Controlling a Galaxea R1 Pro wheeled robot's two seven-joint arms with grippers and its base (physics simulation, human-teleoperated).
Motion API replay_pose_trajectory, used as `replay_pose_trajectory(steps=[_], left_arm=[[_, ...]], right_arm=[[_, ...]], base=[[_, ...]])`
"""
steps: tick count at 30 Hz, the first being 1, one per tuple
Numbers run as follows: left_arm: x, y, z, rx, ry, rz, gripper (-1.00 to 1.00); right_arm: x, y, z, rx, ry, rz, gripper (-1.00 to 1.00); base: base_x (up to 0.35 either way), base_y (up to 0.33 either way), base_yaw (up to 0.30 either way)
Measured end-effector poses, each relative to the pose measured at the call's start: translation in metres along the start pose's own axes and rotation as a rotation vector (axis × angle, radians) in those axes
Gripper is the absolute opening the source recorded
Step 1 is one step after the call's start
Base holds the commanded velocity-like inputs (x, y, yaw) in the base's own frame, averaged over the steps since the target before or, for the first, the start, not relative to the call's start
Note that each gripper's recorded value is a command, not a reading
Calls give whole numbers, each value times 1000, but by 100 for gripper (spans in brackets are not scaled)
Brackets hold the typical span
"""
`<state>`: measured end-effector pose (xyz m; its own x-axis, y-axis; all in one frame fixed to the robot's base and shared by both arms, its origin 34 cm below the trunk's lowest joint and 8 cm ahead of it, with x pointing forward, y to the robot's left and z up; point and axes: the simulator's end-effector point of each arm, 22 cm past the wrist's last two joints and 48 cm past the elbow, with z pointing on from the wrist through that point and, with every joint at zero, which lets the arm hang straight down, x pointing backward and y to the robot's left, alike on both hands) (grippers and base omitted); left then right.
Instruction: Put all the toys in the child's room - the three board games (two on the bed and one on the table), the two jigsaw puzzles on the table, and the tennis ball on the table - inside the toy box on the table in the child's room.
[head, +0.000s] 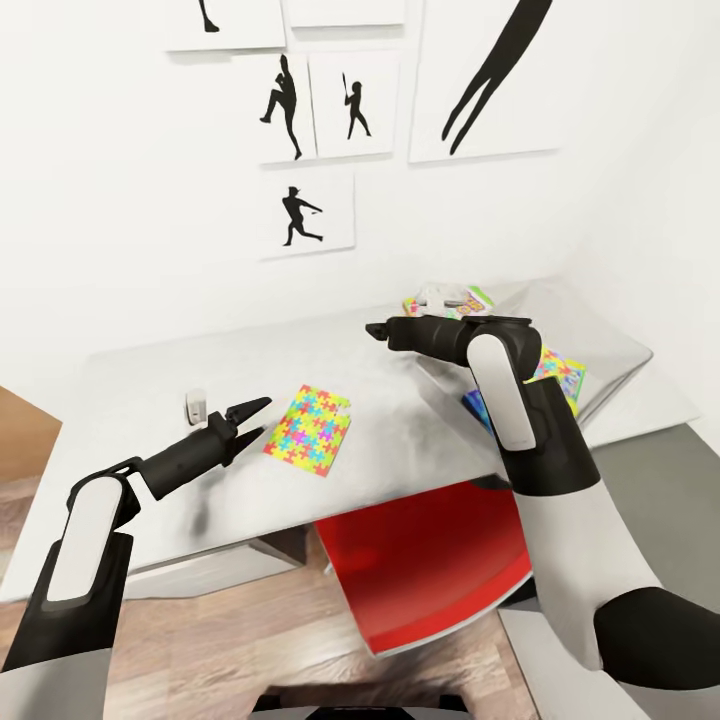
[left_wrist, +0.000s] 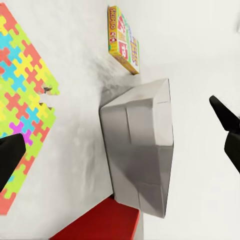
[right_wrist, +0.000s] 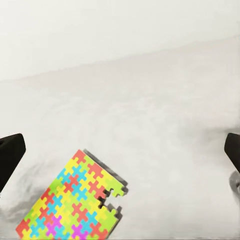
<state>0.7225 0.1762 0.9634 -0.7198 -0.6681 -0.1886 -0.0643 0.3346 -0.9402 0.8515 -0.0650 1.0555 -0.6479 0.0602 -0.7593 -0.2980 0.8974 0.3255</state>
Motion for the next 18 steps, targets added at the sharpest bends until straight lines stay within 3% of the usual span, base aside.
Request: replay_pose_trajectory(steps=[8,18], left_arm=[[-1,0,-1,-1,-1,1,100],[-1,0,-1,-2,-2,4,100]], right_arm=[[6,-2,1,4,10,4,100],[13,-4,2,8,20,7,100]], base=[[-87,101,0],[-97,209,0]])
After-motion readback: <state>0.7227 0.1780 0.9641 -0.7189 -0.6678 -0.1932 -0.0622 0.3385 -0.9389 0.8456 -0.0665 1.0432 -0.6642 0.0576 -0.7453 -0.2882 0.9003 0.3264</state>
